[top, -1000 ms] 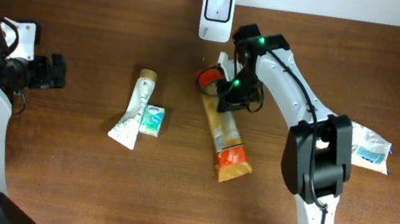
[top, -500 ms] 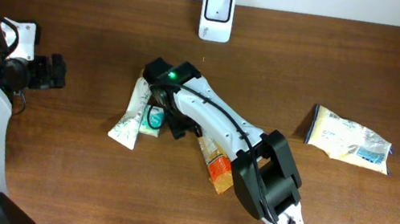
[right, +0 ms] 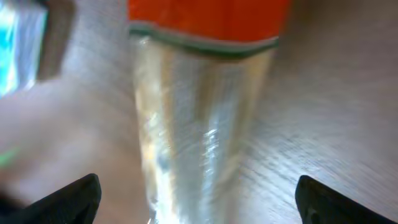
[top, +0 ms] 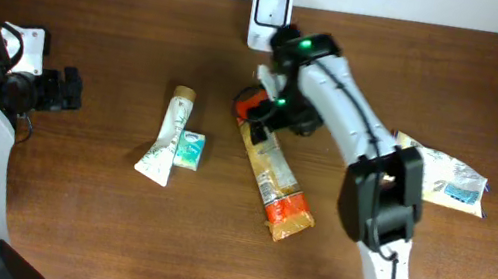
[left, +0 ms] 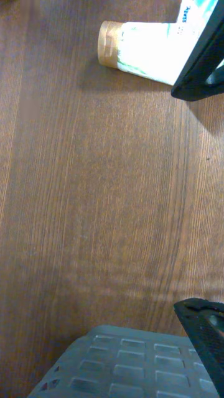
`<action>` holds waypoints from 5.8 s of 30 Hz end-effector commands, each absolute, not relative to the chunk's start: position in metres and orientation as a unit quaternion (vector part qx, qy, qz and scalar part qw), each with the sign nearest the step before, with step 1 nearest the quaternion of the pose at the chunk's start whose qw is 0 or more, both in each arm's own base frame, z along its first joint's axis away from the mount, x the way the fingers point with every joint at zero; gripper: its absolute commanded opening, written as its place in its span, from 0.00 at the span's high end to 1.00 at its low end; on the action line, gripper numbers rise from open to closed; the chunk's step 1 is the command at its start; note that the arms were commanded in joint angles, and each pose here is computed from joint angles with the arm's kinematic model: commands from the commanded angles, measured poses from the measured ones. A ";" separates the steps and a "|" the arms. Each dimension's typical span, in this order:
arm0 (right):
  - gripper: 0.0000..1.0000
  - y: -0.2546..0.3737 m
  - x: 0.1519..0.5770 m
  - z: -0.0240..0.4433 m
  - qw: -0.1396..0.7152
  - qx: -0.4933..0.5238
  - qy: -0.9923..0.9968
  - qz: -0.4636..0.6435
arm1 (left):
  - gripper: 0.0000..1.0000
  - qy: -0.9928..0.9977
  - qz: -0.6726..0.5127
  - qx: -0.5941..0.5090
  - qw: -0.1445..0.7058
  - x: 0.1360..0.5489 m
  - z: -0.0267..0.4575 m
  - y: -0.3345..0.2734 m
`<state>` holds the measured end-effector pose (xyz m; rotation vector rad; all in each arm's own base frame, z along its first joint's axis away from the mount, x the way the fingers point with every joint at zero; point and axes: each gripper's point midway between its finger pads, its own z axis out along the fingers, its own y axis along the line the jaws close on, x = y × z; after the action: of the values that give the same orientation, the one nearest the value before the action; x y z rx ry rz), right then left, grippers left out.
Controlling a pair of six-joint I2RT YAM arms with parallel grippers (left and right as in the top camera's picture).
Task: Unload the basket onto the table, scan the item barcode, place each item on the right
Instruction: 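Lift the spaghetti package with the right gripper toward the scanner, then hold the spaghetti package across the scanner face with the right gripper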
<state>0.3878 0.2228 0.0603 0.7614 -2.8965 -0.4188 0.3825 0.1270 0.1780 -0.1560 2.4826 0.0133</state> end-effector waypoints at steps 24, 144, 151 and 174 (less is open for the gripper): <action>0.21 0.232 0.340 -0.017 0.111 0.277 -0.919 -0.258 | 0.01 0.943 0.005 -0.054 0.328 0.385 0.182 0.128; 0.96 0.156 0.401 0.334 -0.186 0.164 -0.698 -0.672 | 0.01 0.943 0.005 -0.054 0.328 0.385 0.182 0.128; 0.96 0.153 0.401 0.284 -0.146 0.176 -0.801 -0.553 | 0.01 0.943 0.005 -0.054 0.328 0.385 0.182 0.128; 0.96 0.289 0.602 0.230 -0.419 0.556 -0.651 0.302 | 0.01 0.943 0.005 -0.054 0.328 0.385 0.182 0.128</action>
<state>0.5747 0.3121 0.2258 2.3672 -3.1698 0.8523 0.3825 0.1270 0.1780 -0.1555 2.4827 0.0134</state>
